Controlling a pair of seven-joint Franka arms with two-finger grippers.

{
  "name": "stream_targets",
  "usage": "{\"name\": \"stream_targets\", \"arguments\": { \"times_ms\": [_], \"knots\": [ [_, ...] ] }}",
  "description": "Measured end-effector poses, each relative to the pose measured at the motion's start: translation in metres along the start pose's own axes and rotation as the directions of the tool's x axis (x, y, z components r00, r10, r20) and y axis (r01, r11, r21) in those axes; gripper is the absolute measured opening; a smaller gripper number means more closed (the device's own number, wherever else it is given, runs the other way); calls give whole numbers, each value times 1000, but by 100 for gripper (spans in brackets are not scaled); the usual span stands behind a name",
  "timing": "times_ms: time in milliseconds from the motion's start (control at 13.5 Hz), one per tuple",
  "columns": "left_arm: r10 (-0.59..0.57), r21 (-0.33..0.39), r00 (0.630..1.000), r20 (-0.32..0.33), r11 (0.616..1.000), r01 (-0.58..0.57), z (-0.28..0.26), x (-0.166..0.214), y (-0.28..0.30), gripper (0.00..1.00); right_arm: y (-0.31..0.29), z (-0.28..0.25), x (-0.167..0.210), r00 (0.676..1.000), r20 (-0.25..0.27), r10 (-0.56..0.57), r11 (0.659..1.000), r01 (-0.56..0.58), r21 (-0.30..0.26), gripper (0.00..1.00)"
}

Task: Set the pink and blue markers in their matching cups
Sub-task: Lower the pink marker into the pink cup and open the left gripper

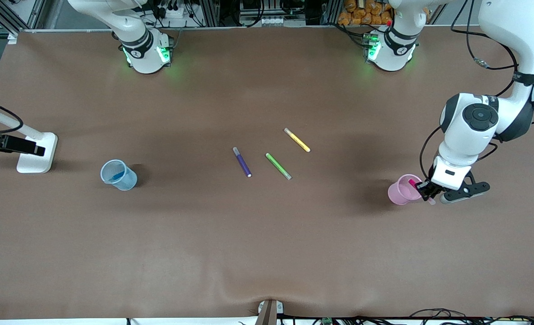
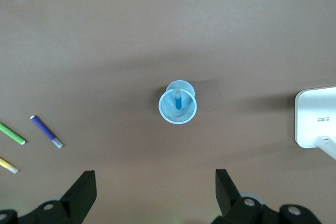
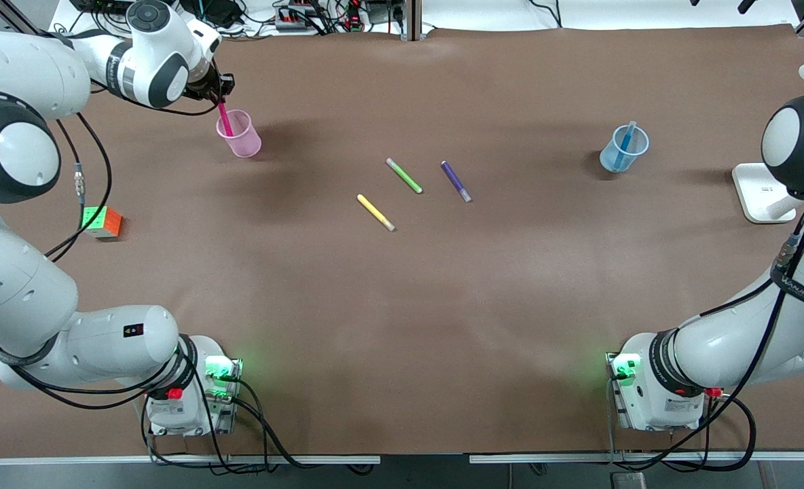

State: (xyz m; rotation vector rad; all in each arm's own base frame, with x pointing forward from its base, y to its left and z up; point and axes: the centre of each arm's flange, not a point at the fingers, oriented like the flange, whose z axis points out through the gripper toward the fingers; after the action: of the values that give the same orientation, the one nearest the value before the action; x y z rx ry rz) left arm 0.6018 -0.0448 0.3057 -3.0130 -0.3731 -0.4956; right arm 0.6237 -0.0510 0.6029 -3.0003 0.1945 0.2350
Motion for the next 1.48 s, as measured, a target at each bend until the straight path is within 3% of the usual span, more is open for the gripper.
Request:
{"name": "stream_targets", "arguments": {
  "times_ms": [221,812,886,1329,1477],
  "knots": [
    [-7,-1,1000,4,1000,7,2,-2,2,18,-14,-22,-19,999,-25,-45,999,46,8,100],
    [-22,-5,1000,18,1000,22,8,-7,9,18,-17,-46,-81,993,-64,-97,994,93,-63,100],
    [-22,-5,1000,18,1000,22,9,-7,9,22,-17,-46,-87,993,-63,-99,993,94,-72,100],
    [-26,-16,1000,-16,1000,26,-4,6,12,85,-28,-52,-102,988,-95,-126,987,115,-108,100],
    [-27,7,1000,-9,1000,27,-15,16,12,100,-29,-51,-107,986,-105,-130,987,118,-112,100]
  ]
}}
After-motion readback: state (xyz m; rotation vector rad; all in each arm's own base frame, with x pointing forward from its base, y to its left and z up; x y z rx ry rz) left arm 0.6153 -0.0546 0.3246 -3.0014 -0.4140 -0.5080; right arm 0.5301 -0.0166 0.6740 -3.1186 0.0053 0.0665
